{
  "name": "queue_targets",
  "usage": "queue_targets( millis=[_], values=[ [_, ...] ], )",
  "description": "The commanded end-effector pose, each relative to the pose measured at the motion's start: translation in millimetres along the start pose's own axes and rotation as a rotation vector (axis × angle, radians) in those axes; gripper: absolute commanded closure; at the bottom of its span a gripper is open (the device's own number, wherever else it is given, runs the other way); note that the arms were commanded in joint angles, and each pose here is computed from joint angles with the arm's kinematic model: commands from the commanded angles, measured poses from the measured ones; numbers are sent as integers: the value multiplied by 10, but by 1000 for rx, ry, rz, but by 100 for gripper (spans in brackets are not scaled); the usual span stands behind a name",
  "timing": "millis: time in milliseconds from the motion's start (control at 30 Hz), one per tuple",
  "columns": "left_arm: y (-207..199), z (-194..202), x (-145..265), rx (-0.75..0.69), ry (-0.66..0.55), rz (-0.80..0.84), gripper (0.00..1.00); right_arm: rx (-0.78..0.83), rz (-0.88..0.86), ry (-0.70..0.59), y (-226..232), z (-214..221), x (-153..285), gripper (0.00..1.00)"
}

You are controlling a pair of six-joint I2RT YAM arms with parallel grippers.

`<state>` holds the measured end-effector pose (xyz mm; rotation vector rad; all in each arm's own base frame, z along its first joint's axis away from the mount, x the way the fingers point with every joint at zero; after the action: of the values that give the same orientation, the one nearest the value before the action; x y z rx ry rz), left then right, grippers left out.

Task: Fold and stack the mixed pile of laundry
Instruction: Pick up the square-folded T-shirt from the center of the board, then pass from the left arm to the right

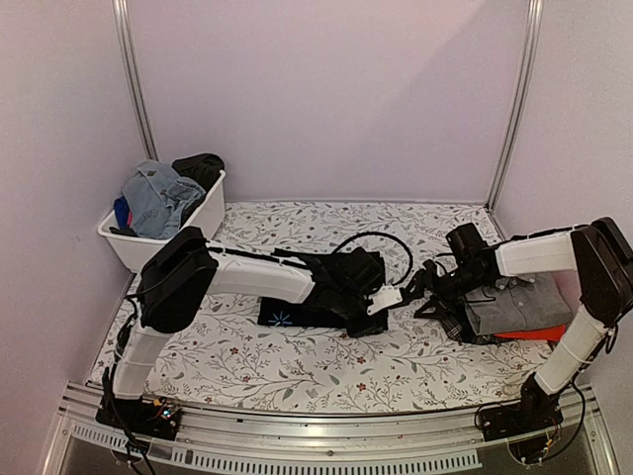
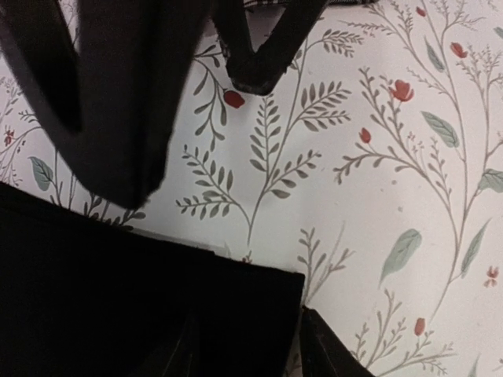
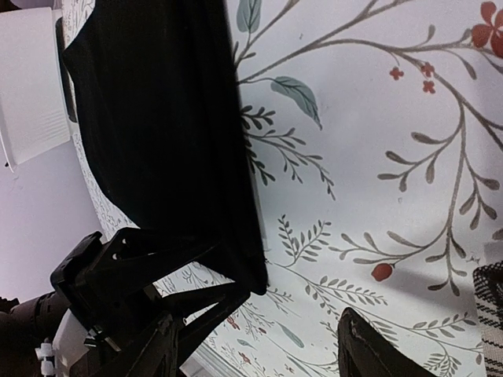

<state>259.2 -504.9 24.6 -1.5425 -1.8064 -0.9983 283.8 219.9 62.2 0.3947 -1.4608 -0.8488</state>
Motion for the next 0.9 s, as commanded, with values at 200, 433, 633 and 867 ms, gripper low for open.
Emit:
queue_targets(
  millis=[200, 433, 633, 867],
  values=[
    [-9, -274, 96, 24, -85, 91, 92, -9, -50, 13, 162, -38, -53, 25],
    [333, -623, 659, 136, -276, 68, 100, -40, -79, 51, 313, -62, -193, 20],
    [348, -652, 692, 132, -287, 76, 100, -140, -139, 71, 409, -93, -308, 18],
    [375, -744, 782, 128, -320, 71, 100, -219, -198, 59, 549, -261, -462, 21]
  ],
)
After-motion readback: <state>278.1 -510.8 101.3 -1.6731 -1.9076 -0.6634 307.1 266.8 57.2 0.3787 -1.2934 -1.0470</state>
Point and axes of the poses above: each gripper's point midway between its finger pads, its own x axis back along the fingers, its own y axis along the line the jaws close on, z = x × y, the point moved 1 cm from there along x, back along the fingers, and after that the axes turned 6 degrees about -x, right-handed, at the moved point
